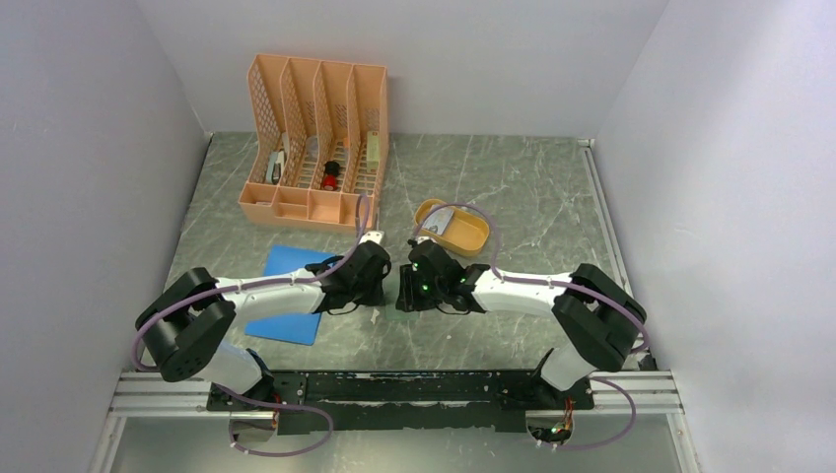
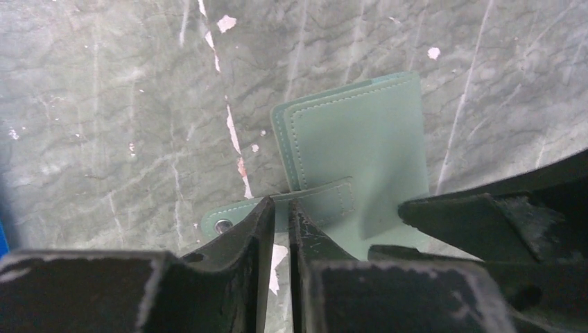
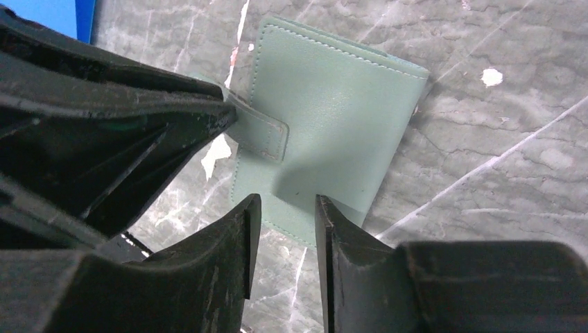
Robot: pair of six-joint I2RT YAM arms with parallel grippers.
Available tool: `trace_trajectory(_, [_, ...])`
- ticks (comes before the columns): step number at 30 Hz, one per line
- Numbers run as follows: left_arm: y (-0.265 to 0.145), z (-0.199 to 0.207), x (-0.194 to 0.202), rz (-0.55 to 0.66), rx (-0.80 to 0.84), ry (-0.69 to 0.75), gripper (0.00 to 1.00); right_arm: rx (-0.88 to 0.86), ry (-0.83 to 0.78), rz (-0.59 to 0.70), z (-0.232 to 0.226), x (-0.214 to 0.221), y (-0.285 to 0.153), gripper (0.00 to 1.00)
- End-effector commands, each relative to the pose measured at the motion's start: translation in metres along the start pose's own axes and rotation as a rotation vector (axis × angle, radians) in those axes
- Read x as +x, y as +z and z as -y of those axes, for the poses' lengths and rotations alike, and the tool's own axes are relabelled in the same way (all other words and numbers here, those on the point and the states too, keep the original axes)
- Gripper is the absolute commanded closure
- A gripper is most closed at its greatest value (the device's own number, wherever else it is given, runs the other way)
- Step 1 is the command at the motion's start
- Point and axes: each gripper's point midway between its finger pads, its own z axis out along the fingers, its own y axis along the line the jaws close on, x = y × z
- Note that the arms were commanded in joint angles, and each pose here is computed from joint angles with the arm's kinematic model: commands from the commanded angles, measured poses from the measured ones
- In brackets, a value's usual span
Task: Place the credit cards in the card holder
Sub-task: Close the card holder at the center of the board.
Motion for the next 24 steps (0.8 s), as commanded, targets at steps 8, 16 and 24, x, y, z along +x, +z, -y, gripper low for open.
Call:
trace_trajectory(8, [0.008, -0.029, 0.021, -0.012, -0.106, -0.008, 0.90, -0.078, 0.079, 0.072, -0.013, -0.018, -0.040, 0.43])
trace_trajectory(16, [0.011, -0.037, 0.030, -0.028, -0.125, -0.013, 0.95, -0.135, 0.233, 0.063, 0.019, -0.008, -0.038, 0.38])
trace_trajectory(24, [0.014, -0.048, 0.041, -0.058, -0.173, -0.024, 0.95, -0.229, 0.371, 0.025, 0.030, 0.001, -0.028, 0.37])
